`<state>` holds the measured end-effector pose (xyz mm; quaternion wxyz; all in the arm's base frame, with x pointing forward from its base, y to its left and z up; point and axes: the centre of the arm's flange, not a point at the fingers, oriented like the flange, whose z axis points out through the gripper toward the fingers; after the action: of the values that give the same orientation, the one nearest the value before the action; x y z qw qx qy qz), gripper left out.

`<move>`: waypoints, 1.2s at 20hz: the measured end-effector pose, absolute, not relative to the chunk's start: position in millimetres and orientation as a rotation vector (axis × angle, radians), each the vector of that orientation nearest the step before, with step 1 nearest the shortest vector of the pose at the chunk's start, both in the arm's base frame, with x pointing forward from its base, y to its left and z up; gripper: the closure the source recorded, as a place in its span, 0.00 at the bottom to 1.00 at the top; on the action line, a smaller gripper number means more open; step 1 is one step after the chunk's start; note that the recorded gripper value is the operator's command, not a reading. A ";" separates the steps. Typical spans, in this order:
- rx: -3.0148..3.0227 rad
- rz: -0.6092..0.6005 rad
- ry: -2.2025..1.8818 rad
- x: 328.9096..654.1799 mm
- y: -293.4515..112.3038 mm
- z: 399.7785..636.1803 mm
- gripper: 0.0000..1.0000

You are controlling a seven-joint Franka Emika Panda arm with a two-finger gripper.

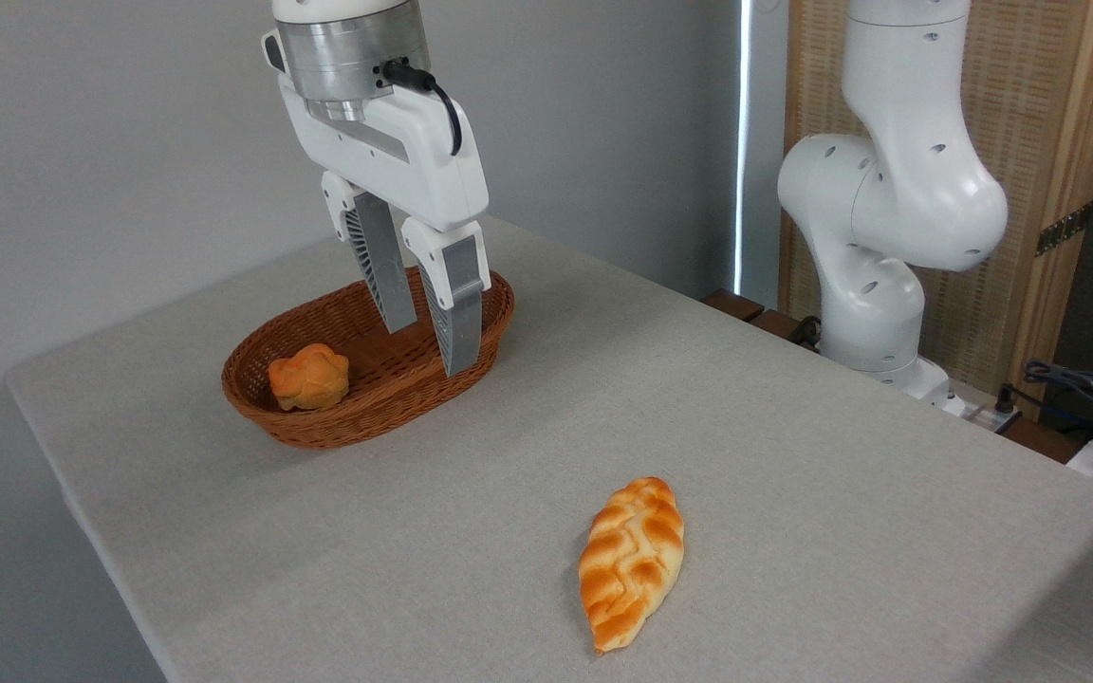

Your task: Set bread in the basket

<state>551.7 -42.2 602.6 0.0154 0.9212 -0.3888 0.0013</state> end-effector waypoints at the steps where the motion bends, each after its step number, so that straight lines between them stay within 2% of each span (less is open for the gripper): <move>1: 2.863 0.006 -1.207 551.7 -42.3 602.8 0.00; 21: 2.875 0.026 -1.185 548.8 -33.7 609.7 0.00; 24: 2.892 0.037 -1.146 544.7 -19.0 614.0 0.00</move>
<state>544.7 -19.0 614.0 0.0153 0.9295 -0.3684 0.0119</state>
